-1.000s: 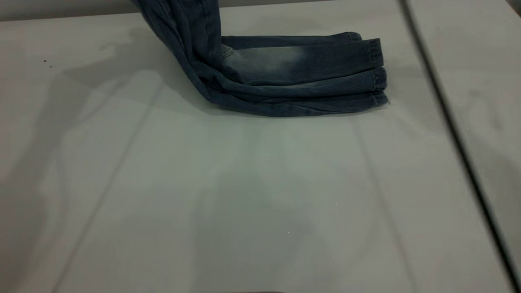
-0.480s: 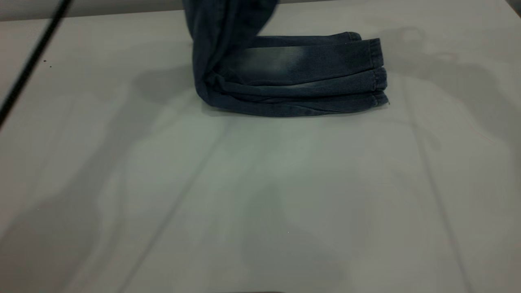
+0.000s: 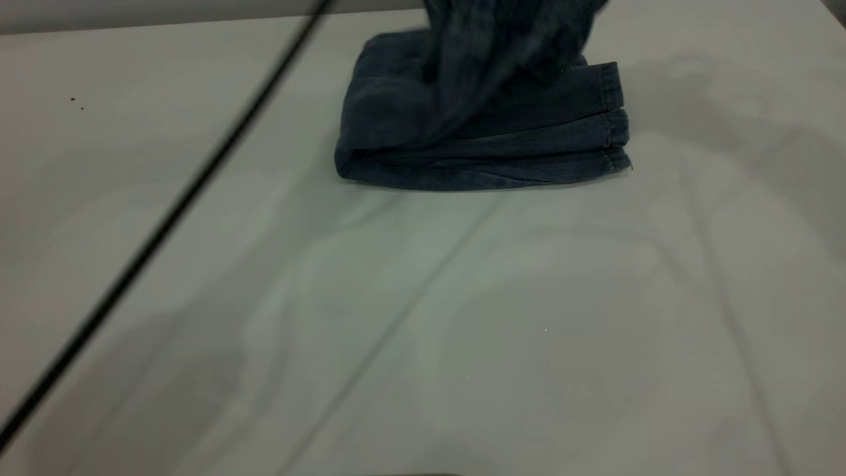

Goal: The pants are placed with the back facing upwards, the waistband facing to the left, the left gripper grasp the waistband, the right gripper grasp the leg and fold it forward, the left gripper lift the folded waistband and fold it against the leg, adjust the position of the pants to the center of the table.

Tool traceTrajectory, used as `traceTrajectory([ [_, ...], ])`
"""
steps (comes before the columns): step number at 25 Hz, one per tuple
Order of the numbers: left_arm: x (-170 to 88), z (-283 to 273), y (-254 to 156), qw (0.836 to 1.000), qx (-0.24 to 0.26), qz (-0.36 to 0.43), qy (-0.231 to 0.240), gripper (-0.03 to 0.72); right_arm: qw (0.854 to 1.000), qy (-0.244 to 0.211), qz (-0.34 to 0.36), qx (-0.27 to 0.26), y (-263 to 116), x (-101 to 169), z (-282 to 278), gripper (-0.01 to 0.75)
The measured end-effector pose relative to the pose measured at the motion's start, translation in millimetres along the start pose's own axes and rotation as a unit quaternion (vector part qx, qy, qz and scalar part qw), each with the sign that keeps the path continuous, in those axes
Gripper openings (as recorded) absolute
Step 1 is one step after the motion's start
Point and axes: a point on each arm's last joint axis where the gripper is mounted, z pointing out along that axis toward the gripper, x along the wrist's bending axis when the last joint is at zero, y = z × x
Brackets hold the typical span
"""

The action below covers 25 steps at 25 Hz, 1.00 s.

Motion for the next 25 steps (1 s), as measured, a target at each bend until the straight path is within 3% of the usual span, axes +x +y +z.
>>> traceTrajectory([
  [7,-8,30,-15,1.000,0.012,0.007,-0.008,0.098,1.000,-0.005,-0.003,-0.003,3,4,-11,0.465],
  [16,-5,10,-3,1.000,0.004,0.020,0.002,0.477,1.000,-0.006,-0.004,0.000,3,4,-11,0.465],
  [19,0,-5,-7,0.998,0.054,0.042,0.001,0.518,1.000,-0.006,-0.001,0.000,3,4,-11,0.465],
  [23,11,-5,-31,0.985,0.158,0.070,0.009,0.525,1.000,-0.006,0.000,0.000,3,4,-11,0.465],
  [25,18,6,-44,0.980,0.182,0.081,0.015,0.525,1.000,-0.006,0.000,0.000,3,4,-11,0.465],
])
